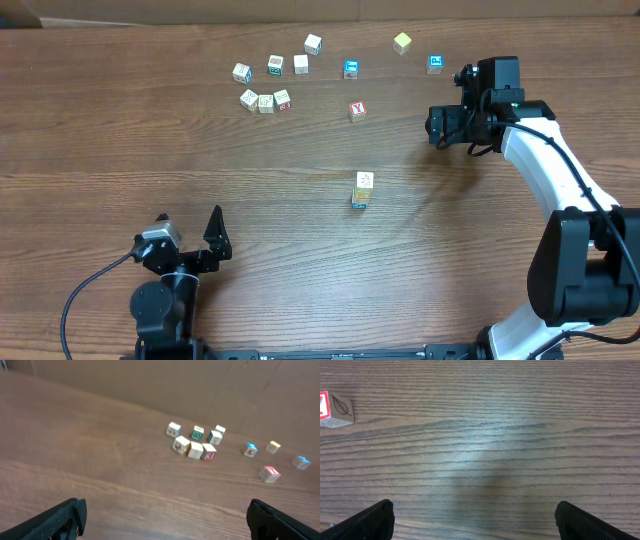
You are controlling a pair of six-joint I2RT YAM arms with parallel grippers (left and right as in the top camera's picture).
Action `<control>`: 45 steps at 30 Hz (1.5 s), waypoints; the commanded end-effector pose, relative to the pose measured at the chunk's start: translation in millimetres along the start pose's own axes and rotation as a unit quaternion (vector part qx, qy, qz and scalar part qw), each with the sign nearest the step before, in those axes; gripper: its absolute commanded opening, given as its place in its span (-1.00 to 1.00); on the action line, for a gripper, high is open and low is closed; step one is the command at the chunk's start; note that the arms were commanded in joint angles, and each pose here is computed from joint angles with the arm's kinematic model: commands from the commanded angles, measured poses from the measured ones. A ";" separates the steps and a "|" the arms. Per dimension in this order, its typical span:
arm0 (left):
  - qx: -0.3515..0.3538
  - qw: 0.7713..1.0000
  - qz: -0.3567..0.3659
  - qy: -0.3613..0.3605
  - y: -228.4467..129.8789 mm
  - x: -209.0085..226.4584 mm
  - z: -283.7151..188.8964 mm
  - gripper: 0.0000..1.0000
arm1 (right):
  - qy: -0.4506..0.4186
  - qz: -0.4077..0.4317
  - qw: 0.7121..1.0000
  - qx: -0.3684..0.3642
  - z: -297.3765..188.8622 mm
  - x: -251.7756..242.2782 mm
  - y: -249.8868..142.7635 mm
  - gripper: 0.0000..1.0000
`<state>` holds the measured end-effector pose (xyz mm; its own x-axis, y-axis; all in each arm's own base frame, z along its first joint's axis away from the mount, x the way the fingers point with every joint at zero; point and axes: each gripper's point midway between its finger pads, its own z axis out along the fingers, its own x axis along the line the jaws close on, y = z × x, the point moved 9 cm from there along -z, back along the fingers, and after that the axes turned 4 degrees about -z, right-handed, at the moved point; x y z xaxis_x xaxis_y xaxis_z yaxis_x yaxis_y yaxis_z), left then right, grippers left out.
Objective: Form a tower
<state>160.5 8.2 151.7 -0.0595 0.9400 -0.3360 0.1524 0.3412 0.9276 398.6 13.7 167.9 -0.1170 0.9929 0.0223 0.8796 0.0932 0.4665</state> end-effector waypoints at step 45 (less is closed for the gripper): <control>-0.044 0.994 0.097 -0.010 9.1 -6.3 -6.0 0.99 | -0.003 -0.003 1.000 -0.007 -1.7 0.1 4.1 1.00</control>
<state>156.7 5.4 163.5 -0.0143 0.9847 -0.1738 0.0779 0.1744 0.9816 398.6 13.7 167.9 -0.1175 0.9928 0.0224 0.8796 0.0936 0.4665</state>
